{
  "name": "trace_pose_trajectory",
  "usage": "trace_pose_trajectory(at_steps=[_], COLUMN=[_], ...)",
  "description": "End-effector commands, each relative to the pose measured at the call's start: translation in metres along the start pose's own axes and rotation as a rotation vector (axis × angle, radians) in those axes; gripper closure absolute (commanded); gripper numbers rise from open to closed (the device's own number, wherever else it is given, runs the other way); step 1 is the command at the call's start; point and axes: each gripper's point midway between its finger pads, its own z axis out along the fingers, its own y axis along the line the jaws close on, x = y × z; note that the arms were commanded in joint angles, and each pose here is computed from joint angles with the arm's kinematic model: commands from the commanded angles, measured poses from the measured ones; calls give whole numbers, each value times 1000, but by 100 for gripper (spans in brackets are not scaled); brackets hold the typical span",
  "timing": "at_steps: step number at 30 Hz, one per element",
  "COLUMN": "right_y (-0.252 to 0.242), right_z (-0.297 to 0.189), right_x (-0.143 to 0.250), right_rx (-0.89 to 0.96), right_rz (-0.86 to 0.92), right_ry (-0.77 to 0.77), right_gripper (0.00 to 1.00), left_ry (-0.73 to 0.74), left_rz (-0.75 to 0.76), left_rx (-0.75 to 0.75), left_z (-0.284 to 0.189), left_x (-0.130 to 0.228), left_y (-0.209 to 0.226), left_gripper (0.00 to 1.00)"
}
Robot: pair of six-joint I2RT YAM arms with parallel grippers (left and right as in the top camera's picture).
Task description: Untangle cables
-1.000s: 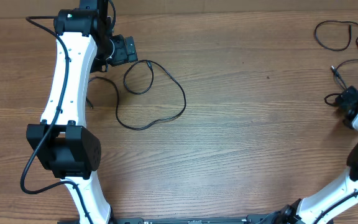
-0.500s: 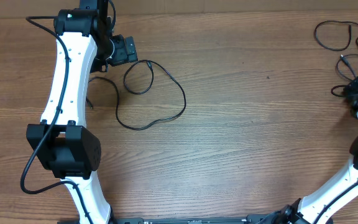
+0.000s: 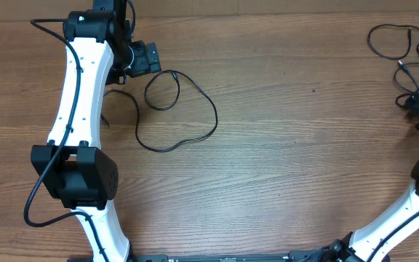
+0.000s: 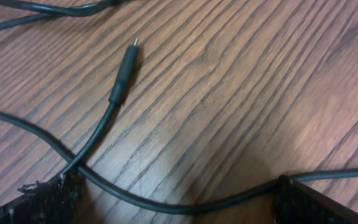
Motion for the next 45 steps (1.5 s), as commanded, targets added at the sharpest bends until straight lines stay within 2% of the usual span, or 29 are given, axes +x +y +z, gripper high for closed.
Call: trace_pose_trajectory(at_steps=[1,5,13,14,18,21,29,34,37,45], right_y=[32,35,50,67,109,151,262,302,324,377], right_z=[17,-16,-107,-146,-192,-220,-281,-311,-325,-335], right_x=[106,77,1,-16,-20,-3,84,123,155,217], right_rx=[-173,-173,-239,-280,-381,-449,-624,-705,-759,-866], right_rz=[35,33,19,-9,-77,-161,-435,-548,-679,-840], right_ry=[358,380,226,173,138,151,239,251,250,226], right_gripper=[0,0,0,0,0,0,0,0,0,0], left_ry=[-28,-28,-28,-28,-28,-28,-28,-28,-28,-28], left_rz=[-5,-5,-5,-5,-5,-5,-5,-5,-5,-5], left_rx=[15,15,15,15,14,15,15,15,15,15], left_z=[-10,-10,-10,-10,-10,-10,-10,-10,-10,-10], left_x=[-3,-3,-3,-3,-3,-3,-3,-3,-3,-3], left_y=[-6,-6,-6,-6,-5,-6,-6,-6,-6,-6], left_gripper=[0,0,0,0,0,0,0,0,0,1])
